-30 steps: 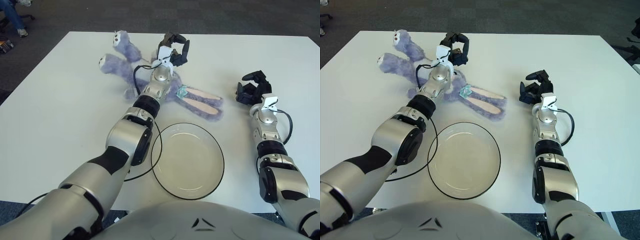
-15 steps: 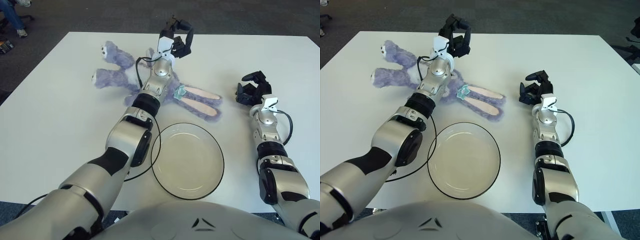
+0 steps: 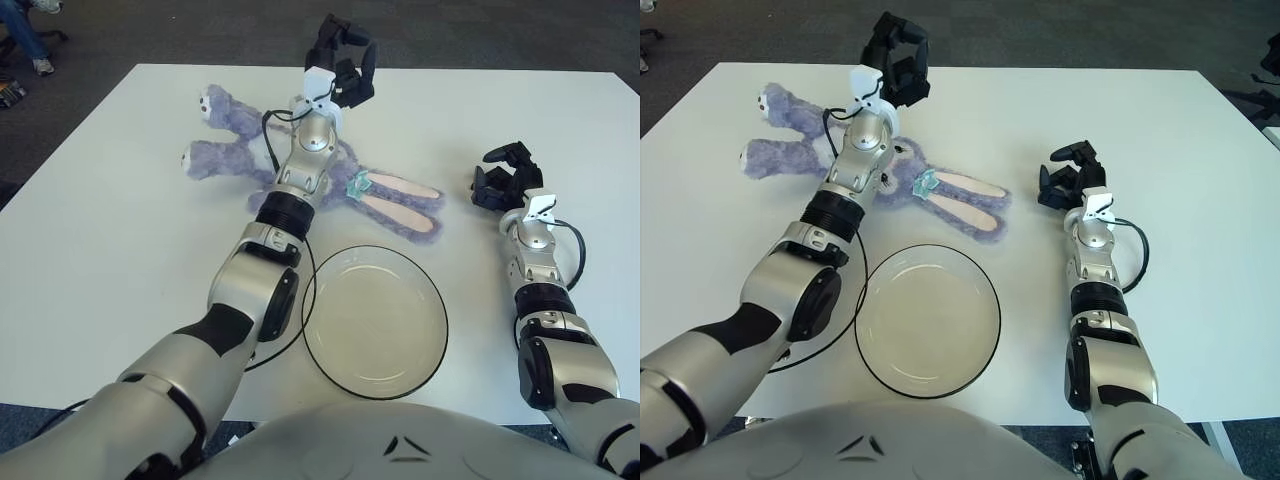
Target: Put the doll into the plate.
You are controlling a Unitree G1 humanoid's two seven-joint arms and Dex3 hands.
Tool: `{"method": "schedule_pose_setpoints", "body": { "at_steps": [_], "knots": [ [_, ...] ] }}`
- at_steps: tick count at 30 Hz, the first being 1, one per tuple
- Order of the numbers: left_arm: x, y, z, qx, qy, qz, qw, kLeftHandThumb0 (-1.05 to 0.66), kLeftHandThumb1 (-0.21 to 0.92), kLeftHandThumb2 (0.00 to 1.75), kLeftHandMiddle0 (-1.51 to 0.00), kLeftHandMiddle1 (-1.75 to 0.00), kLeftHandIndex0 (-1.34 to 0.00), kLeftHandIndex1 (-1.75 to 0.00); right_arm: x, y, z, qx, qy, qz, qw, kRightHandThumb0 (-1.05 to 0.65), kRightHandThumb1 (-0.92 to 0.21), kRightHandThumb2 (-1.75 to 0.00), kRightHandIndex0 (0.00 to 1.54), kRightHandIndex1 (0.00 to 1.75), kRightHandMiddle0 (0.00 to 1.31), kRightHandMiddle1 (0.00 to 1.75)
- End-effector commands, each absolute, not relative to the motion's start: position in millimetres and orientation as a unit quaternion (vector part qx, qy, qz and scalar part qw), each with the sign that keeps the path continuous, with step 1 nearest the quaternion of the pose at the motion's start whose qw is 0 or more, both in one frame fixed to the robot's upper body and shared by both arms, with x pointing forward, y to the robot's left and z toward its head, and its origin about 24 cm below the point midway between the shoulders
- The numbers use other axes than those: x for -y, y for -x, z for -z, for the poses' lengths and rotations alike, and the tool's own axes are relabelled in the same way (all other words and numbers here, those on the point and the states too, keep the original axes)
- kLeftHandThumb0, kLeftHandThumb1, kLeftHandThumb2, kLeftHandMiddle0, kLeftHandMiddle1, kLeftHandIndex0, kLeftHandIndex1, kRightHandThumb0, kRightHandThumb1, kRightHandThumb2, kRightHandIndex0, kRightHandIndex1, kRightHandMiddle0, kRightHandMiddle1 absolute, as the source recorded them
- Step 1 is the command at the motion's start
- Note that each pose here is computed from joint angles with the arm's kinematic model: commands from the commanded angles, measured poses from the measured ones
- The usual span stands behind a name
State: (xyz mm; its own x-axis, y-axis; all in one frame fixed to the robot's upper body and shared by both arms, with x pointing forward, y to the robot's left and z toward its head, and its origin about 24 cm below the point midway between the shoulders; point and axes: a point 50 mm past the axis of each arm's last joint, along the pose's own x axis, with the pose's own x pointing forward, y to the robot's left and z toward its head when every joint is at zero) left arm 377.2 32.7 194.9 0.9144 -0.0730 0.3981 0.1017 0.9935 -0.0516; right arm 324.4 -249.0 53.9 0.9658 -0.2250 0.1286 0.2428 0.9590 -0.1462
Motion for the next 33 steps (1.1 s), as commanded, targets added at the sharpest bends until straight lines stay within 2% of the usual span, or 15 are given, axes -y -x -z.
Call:
{"method": "schedule_pose_setpoints", "body": {
  "at_steps": [1,15,33],
  "knots": [
    [-43.4,-377.5,-198.1,0.208,0.037,0.027,0.977,-0.39,0.62,0.93,-0.96,-1.75,-0.38,-1.75,250.3,-319.2,-40.2,0.023,0.080,0.115,0.990,-0.01,-0.35,-1.24,0.70,1.59,0.33,1.73],
    [-97.0,-389.2,-191.0,0.203,-0.010,-0.035,0.978,-0.40,0.60,0.95,-0.92,-1.69,-0.40,-1.75,250.8,-319.7,-39.6,0.020,0.085,0.115,0.990,-0.01,-0.35,-1.24,0.70,1.59,0.34,1.73],
    [-114.7,-400.8,-174.5,0.161,-0.040,-0.091,0.982,-0.40,0.62,0.94,-0.90,-1.60,-0.39,-1.75,254.3,-317.8,-38.4,0.017,0.078,0.104,0.991,-0.01,-0.34,-1.25,0.70,1.59,0.34,1.73]
  ]
}}
